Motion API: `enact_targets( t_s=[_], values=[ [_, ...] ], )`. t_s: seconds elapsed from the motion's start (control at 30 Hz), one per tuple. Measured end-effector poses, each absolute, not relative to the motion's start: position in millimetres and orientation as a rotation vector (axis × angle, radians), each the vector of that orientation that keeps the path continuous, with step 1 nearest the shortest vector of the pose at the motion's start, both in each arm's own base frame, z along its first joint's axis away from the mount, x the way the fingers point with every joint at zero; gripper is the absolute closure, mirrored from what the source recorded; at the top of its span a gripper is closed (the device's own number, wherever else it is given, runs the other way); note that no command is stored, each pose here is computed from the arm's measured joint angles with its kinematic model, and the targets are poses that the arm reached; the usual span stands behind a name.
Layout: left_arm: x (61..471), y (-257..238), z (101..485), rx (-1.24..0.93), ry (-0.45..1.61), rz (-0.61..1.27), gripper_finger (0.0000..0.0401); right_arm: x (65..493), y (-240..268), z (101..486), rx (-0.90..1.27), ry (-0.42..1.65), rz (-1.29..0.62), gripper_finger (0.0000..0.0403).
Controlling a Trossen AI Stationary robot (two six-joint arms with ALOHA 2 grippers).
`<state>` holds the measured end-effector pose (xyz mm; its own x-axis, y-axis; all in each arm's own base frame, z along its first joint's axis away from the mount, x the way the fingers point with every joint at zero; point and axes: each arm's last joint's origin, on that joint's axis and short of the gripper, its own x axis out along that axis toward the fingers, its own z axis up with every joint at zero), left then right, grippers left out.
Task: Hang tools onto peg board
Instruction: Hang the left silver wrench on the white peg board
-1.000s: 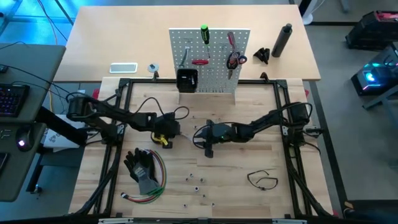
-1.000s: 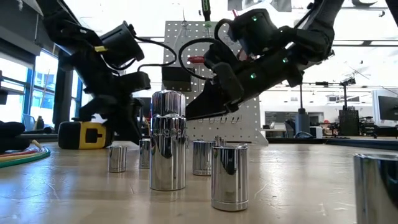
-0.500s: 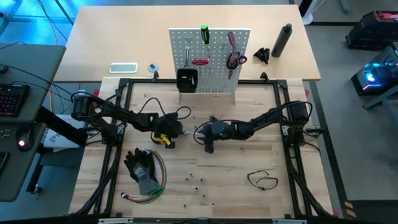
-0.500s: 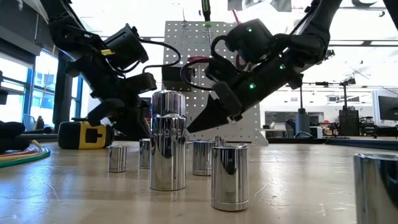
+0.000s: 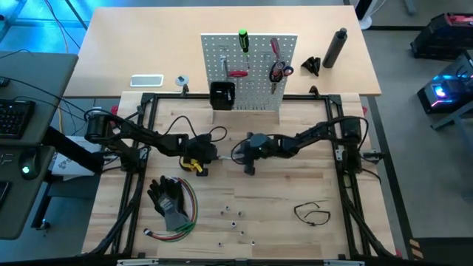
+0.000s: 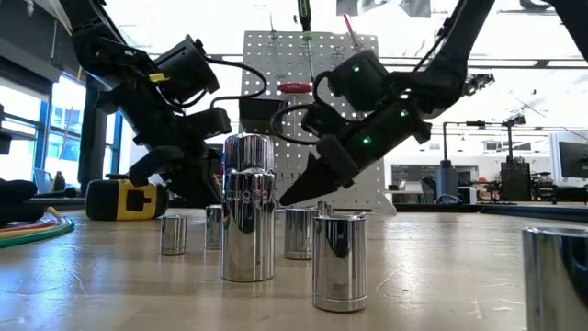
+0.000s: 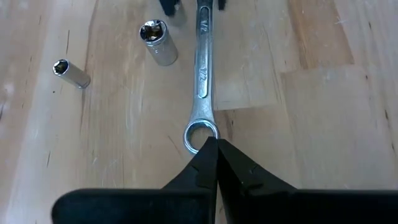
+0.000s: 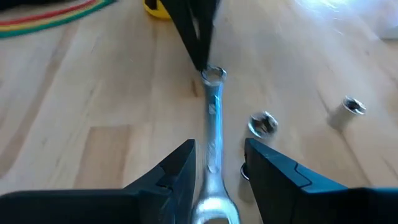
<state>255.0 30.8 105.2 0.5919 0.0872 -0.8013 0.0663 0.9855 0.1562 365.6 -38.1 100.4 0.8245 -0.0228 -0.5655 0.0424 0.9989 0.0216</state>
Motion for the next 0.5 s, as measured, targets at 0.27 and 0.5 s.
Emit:
enact_targets(
  t_s=[0.27,0.5],
  values=[
    [256,31,106,0.171,0.925,0.012,0.0401,395,-33,89,-0.028,0.682,-0.003,0.027],
    [256,31,106,0.171,0.922,0.013,0.0401,400,-33,86,-0.031,0.767,0.006,0.0292]
  ],
)
